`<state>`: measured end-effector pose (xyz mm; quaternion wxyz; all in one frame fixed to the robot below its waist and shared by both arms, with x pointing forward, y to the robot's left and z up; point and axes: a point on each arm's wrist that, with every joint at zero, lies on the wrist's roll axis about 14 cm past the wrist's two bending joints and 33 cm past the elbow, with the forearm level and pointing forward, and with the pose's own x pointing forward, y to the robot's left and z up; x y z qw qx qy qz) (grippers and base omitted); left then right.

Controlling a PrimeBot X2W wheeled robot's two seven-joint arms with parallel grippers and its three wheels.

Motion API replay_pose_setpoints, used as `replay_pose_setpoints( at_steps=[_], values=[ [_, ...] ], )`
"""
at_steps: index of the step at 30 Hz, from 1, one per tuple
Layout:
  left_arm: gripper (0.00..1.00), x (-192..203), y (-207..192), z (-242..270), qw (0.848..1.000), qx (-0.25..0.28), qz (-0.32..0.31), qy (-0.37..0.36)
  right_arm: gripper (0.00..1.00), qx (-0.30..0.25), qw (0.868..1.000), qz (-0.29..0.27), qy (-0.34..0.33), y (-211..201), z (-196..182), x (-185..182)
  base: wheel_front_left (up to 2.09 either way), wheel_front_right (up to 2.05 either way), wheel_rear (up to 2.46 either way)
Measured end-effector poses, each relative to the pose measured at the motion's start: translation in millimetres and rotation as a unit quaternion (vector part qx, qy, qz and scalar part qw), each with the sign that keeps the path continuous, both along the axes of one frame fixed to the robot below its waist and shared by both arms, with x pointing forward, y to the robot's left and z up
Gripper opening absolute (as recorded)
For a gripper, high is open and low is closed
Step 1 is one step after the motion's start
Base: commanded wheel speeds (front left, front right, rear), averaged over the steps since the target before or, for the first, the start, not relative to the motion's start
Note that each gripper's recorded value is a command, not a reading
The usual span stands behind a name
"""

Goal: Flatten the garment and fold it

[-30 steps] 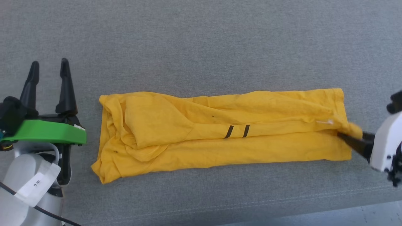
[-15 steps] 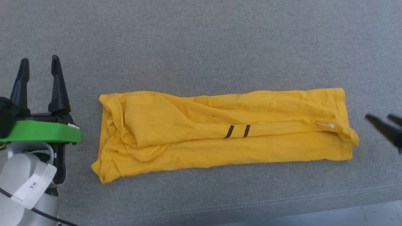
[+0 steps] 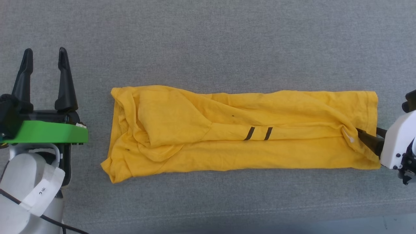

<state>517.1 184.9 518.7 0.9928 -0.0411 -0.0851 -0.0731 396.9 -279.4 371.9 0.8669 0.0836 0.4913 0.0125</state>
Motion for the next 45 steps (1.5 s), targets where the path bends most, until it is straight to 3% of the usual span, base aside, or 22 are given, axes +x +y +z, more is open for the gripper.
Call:
replay_pose_setpoints(
  at_steps=[8,13,14,15,16,22,29,33,39,45],
  values=[
    [1.00,0,-8,-2,1.000,-0.006,-0.007,0.002,1.00,0.053,0.998,0.037,0.001,35,2,6,0.00,0.00,0.00],
    [1.00,1,-9,-7,1.000,-0.006,-0.009,0.007,1.00,0.045,0.998,0.043,0.004,32,-2,8,0.00,0.00,0.00],
    [1.00,1,-9,-8,1.000,-0.006,-0.009,0.007,0.29,0.042,0.998,0.043,0.002,30,-2,9,0.00,0.00,0.00],
    [1.00,1,-9,-8,1.000,-0.006,-0.009,0.008,0.04,0.038,0.998,0.042,-0.001,28,-2,10,0.00,0.00,0.00],
    [1.00,1,-9,-8,1.000,-0.006,-0.009,0.008,0.00,0.037,0.999,0.039,-0.002,27,-2,11,0.00,0.00,0.00],
    [1.00,0,-12,-5,1.000,-0.005,-0.015,0.005,0.00,0.018,1.000,0.005,-0.011,1,-1,11,0.00,0.00,0.00],
    [1.00,-1,-14,-1,1.000,-0.002,-0.017,0.000,0.00,-0.078,0.993,-0.085,0.004,-86,8,-7,0.00,0.00,0.00],
    [1.00,-2,-15,2,1.000,-0.003,-0.017,-0.002,0.00,-0.118,0.986,-0.122,0.002,-115,17,-15,0.00,0.00,0.00],
    [1.00,-7,-17,5,1.000,-0.001,-0.018,-0.002,0.00,-0.174,0.980,-0.099,0.003,-118,37,-13,0.00,0.00,0.00],
    [1.00,-15,-19,1,1.000,0.003,-0.019,0.010,0.00,-0.193,0.981,-0.017,0.025,-85,68,-14,0.00,0.00,0.00]
  ],
)
